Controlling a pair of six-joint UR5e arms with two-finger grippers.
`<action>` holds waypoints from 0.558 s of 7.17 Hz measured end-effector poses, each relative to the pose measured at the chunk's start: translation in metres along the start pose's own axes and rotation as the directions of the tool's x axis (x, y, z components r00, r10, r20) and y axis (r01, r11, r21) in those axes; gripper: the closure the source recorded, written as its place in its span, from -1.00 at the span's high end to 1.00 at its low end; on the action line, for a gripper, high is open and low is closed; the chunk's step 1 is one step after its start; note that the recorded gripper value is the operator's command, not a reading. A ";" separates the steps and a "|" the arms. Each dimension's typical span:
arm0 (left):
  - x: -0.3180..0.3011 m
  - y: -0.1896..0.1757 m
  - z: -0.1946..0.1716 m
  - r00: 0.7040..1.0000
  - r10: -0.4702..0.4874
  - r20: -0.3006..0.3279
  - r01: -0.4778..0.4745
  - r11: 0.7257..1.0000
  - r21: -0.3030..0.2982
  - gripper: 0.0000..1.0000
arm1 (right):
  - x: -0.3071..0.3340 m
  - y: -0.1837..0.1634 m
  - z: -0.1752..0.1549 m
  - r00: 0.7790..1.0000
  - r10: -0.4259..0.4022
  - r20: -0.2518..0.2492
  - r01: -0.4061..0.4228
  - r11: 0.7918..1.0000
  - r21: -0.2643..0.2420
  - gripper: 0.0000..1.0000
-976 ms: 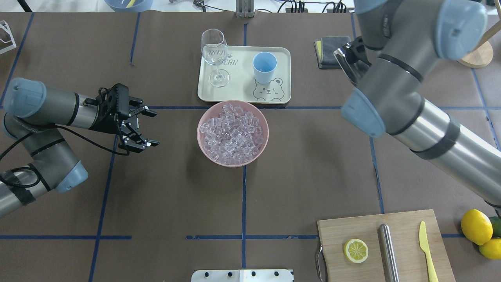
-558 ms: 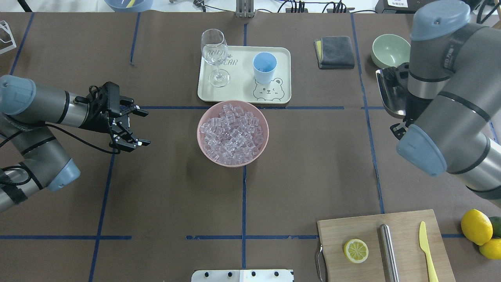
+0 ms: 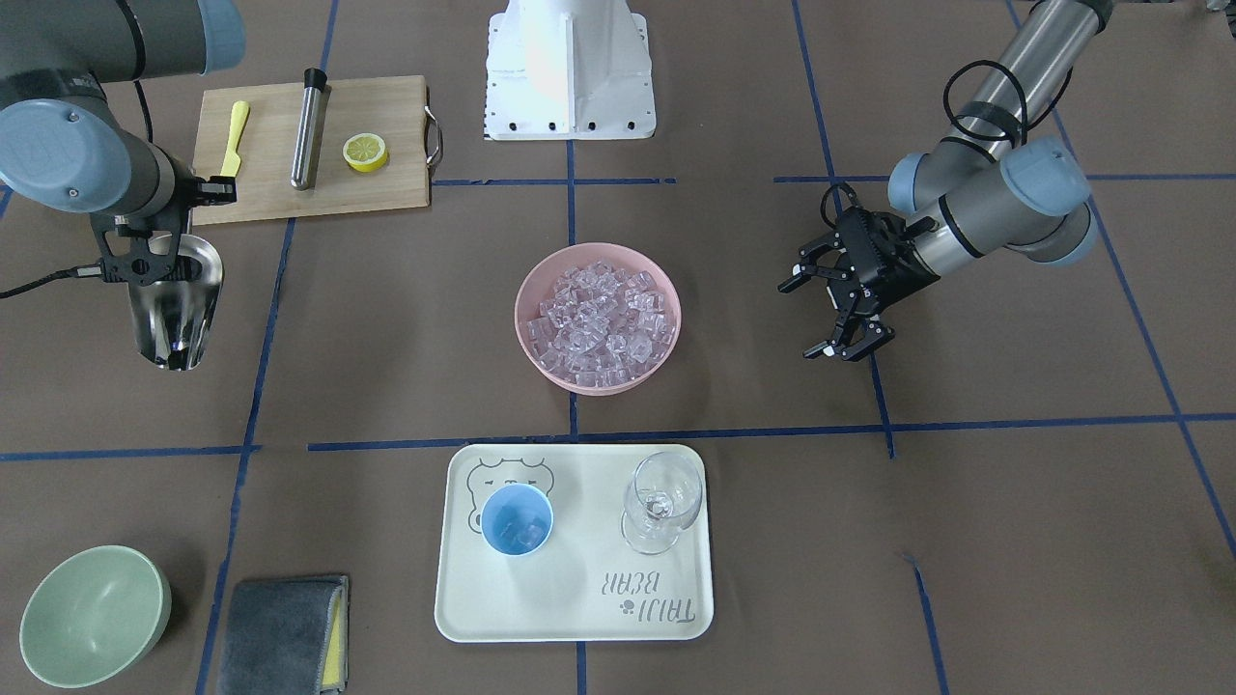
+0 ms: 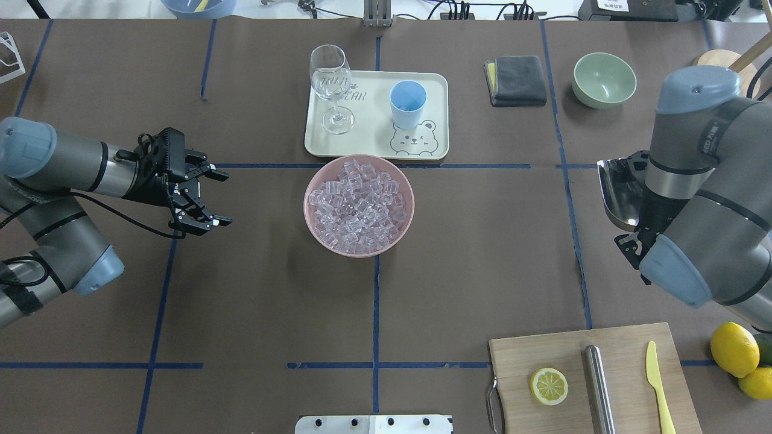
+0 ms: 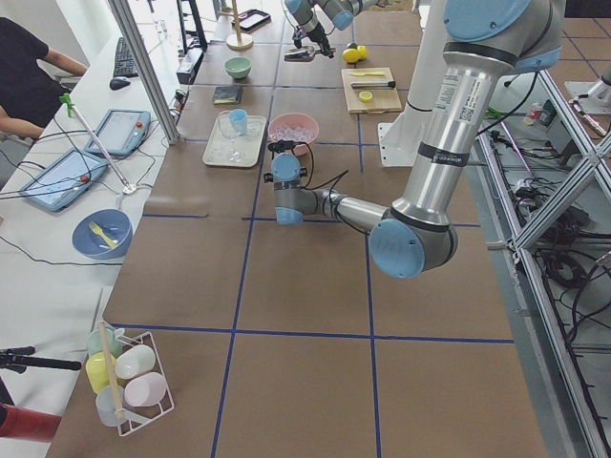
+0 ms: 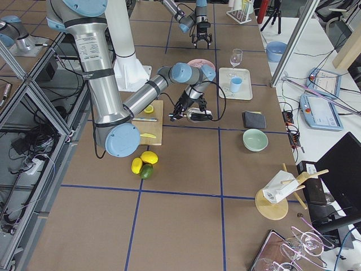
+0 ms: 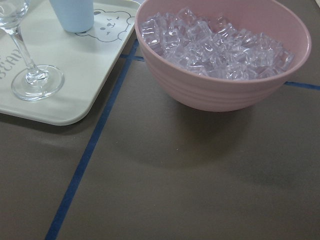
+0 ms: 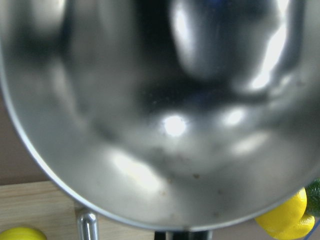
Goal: Put ice in cup with scoop
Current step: 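Lower the scoop onto the table and open the right gripper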
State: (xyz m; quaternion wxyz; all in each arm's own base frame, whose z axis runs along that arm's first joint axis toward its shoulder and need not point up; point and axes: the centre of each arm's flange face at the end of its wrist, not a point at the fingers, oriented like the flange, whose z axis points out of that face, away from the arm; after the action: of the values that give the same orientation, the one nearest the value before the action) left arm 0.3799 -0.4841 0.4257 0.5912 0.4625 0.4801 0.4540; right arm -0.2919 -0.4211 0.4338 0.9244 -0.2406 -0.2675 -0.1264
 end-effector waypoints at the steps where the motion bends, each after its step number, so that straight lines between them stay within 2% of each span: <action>1: 0.000 0.000 0.000 1.000 0.000 0.000 0.000 1.000 0.000 1.00 | 0.008 -0.009 0.017 1.000 -0.004 0.001 0.004 1.000 -0.004 -1.00; 4: 0.000 -0.002 0.000 1.000 0.001 0.003 -0.001 1.000 0.002 1.00 | 0.015 -0.039 0.057 1.000 -0.011 0.025 0.011 1.000 -0.029 -1.00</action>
State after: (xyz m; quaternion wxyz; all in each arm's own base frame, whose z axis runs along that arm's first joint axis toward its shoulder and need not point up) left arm 0.3804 -0.4842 0.4242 0.5912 0.4638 0.4796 0.4531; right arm -0.3187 -0.4264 0.4988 0.9166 -0.2544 -0.2786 -0.1325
